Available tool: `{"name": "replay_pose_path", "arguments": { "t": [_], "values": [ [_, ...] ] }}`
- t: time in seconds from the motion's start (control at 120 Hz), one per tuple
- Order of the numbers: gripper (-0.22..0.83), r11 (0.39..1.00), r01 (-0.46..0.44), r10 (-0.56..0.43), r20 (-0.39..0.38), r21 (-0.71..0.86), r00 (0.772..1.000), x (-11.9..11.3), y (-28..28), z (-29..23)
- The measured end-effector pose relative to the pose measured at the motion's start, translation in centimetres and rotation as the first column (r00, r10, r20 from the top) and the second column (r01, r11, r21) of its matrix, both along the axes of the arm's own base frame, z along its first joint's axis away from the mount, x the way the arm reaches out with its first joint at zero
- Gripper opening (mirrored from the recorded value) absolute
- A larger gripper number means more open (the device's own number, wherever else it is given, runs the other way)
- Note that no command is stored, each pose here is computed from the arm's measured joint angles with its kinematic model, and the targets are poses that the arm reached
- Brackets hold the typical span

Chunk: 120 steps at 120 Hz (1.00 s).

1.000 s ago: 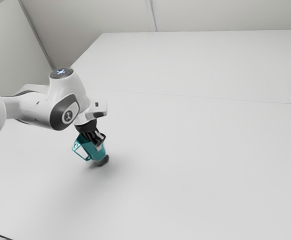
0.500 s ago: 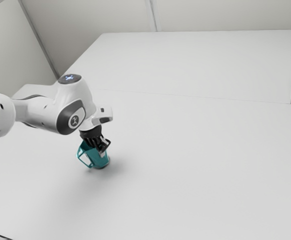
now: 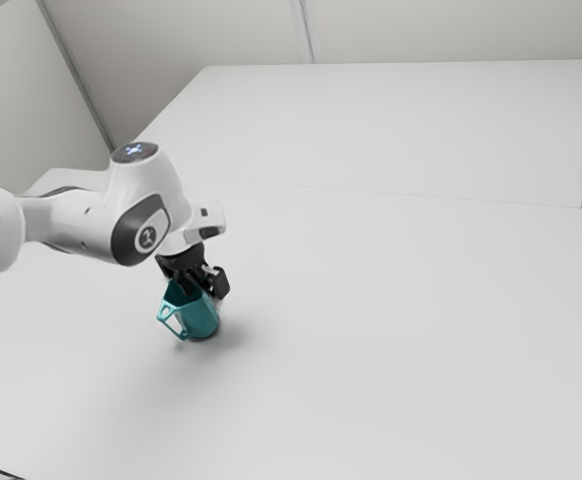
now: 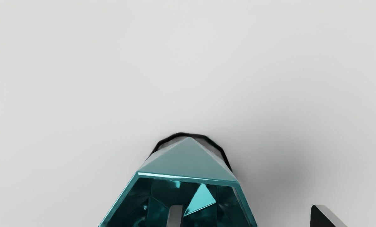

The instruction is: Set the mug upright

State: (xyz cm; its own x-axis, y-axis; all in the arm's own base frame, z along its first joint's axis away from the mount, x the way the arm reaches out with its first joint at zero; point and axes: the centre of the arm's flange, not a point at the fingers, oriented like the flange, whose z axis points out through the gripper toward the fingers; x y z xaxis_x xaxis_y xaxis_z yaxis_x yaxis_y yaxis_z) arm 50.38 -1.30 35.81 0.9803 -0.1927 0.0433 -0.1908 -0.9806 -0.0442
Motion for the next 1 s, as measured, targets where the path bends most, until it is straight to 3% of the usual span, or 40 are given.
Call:
{"name": "replay_pose_path", "arguments": {
  "t": [0.167, 0.4, 1.0],
  "values": [
    [0.52, 1.0, -0.006, 0.006, 0.034, -0.007, 0.999, -0.2, 0.3, 2.0],
    [0.58, 1.0, -0.007, 0.008, 0.054, -0.02, 0.999, -0.4, -0.1, 4.6],
    [0.6, 0.999, -0.026, 0.025, -0.027, -0.036, 0.999, 4.7, -2.2, 16.0]
  ]
}}
